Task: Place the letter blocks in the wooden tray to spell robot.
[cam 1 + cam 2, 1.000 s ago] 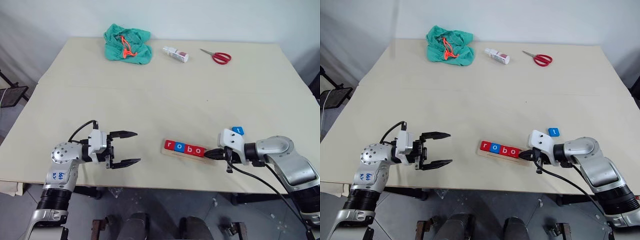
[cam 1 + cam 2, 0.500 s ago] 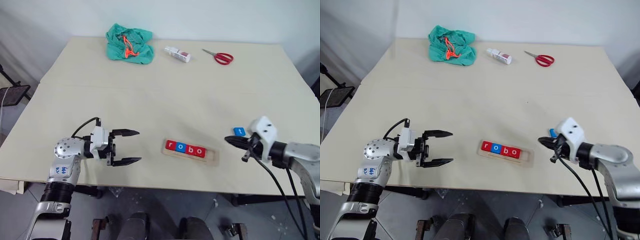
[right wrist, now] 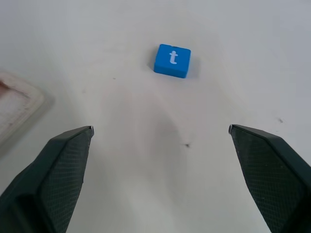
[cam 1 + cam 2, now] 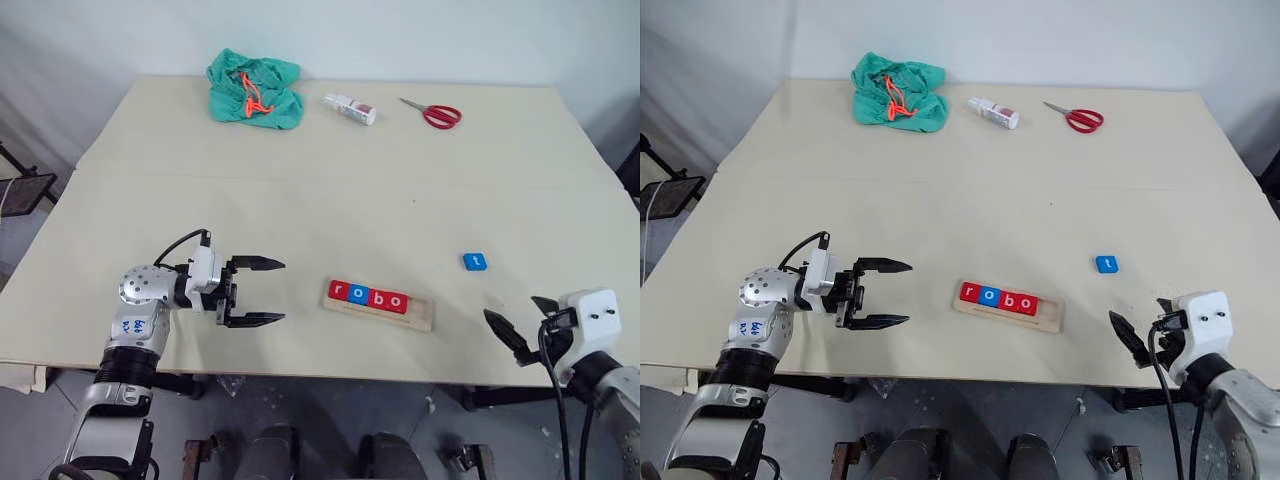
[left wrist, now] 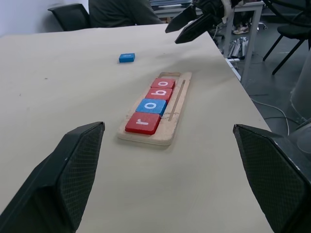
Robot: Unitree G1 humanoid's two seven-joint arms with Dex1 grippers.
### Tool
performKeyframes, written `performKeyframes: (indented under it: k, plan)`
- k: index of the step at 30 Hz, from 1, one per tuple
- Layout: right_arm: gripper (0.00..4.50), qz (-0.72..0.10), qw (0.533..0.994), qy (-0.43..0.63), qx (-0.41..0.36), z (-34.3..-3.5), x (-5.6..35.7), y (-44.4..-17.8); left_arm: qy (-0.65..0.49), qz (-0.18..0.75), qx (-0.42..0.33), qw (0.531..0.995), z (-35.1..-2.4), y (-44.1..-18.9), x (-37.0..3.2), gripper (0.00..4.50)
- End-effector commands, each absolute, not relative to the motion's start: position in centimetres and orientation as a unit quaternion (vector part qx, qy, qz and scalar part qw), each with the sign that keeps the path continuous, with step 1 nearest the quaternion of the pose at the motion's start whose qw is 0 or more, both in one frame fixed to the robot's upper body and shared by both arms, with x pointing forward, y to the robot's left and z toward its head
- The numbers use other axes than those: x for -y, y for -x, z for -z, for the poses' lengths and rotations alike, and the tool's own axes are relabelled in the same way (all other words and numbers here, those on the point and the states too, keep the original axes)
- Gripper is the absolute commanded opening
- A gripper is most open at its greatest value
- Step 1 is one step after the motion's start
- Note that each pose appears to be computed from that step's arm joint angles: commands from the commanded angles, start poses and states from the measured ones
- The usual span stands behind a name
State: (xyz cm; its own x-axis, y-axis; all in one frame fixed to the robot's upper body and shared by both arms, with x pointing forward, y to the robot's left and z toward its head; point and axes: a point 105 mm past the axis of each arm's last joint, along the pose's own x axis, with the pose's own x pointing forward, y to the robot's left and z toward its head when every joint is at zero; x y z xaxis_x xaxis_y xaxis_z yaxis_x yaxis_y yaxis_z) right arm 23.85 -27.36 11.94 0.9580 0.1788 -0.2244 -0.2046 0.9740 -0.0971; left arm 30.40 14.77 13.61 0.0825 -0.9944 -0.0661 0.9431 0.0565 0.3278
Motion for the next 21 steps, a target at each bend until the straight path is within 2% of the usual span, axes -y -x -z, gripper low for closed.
performKeyframes:
  k: [1,10,21]
  plan:
    - [4.48,-0.084,0.991,0.066,-0.078,-13.5,27.3,-23.7,-0.157,0.676,0.101,0.712,-14.2,-30.4,-14.6,4.50]
    - [4.48,-0.074,0.994,0.053,-0.065,-14.3,27.0,-25.3,-0.159,0.672,0.101,0.716,-14.4,-30.2,-15.0,4.50]
    - [4.48,-0.067,0.994,0.027,-0.076,-13.3,27.0,-32.8,-0.164,0.653,0.102,0.732,-14.3,-29.3,-15.5,4.50]
